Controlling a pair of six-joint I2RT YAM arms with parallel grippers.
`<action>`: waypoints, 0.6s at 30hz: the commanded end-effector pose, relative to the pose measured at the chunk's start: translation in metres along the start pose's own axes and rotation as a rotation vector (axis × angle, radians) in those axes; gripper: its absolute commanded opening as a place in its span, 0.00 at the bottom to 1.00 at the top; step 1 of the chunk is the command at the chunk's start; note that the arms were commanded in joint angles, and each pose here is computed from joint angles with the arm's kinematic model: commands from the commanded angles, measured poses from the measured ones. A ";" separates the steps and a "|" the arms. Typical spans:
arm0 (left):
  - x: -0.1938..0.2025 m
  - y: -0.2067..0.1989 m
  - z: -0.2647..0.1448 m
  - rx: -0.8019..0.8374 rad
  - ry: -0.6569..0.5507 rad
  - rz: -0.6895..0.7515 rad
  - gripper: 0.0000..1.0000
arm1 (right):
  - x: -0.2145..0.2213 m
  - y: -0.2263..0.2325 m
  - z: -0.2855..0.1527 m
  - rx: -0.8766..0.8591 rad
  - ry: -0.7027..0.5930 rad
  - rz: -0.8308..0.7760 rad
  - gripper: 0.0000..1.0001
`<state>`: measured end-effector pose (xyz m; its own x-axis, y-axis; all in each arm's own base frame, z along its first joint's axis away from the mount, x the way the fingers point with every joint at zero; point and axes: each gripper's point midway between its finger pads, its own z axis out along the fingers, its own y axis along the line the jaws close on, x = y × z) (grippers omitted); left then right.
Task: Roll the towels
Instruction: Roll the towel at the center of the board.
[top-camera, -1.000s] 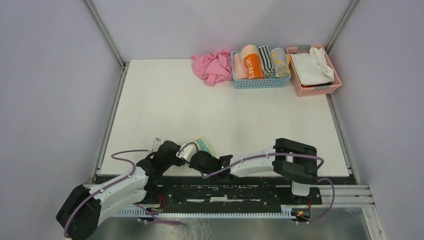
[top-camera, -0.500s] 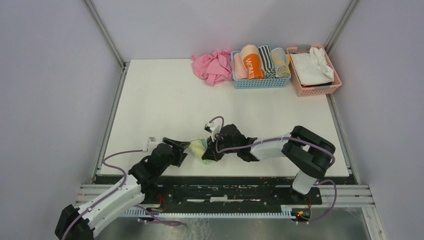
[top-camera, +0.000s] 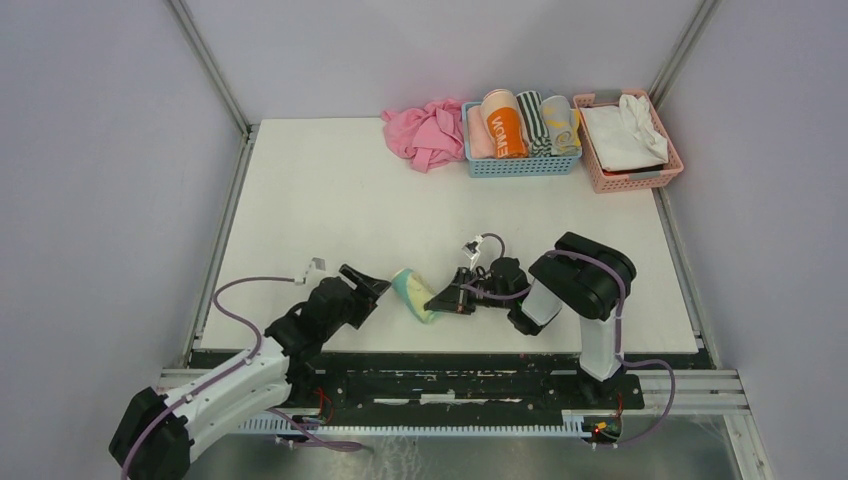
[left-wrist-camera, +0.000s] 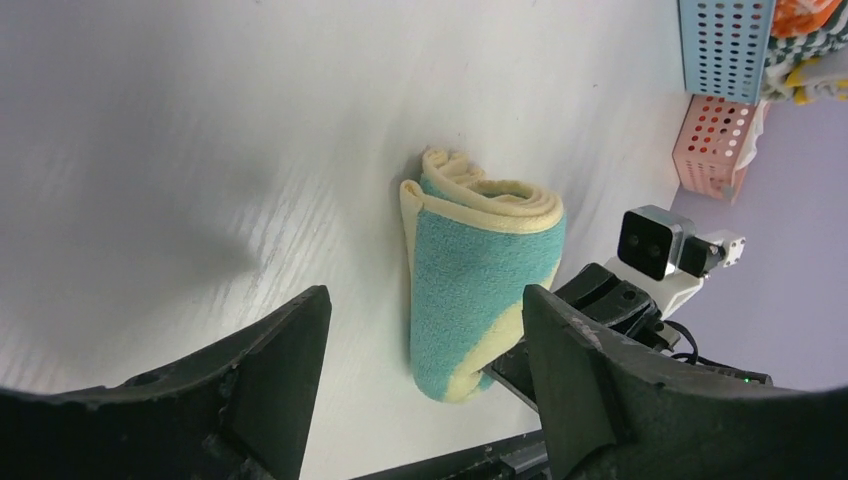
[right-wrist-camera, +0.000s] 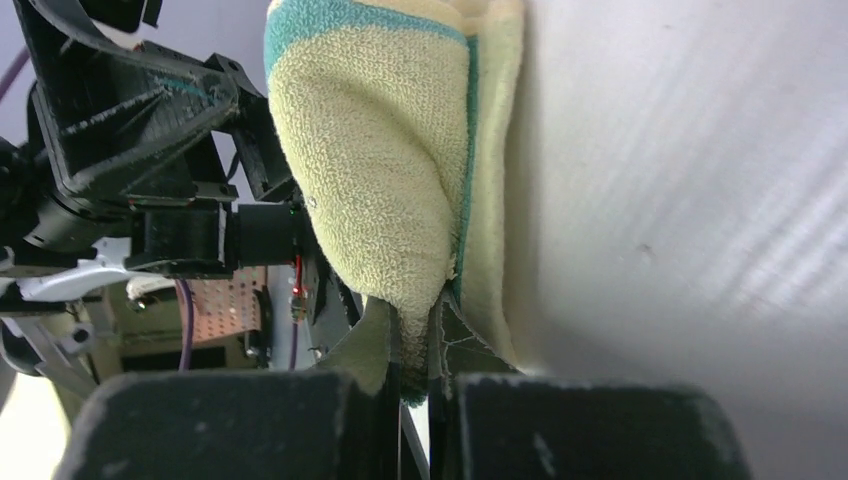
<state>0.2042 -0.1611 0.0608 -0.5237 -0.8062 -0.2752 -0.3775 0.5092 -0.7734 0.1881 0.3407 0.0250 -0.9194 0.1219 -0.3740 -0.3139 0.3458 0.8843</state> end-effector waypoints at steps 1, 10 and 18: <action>0.003 -0.042 0.001 0.142 0.027 0.105 0.78 | 0.014 -0.034 -0.014 0.135 0.006 0.176 0.00; 0.024 -0.069 0.014 0.219 0.135 0.132 0.79 | 0.018 -0.046 -0.017 0.238 0.066 0.163 0.00; 0.029 -0.055 0.032 0.161 0.147 0.105 0.79 | 0.022 -0.045 -0.016 0.275 0.125 0.124 0.00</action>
<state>0.2188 -0.2113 0.0605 -0.6731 -0.6922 -0.2606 -0.2558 0.5484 -0.7961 0.1931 0.3324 0.0223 -0.9537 0.1212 -0.2752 -0.1997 0.4290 0.8810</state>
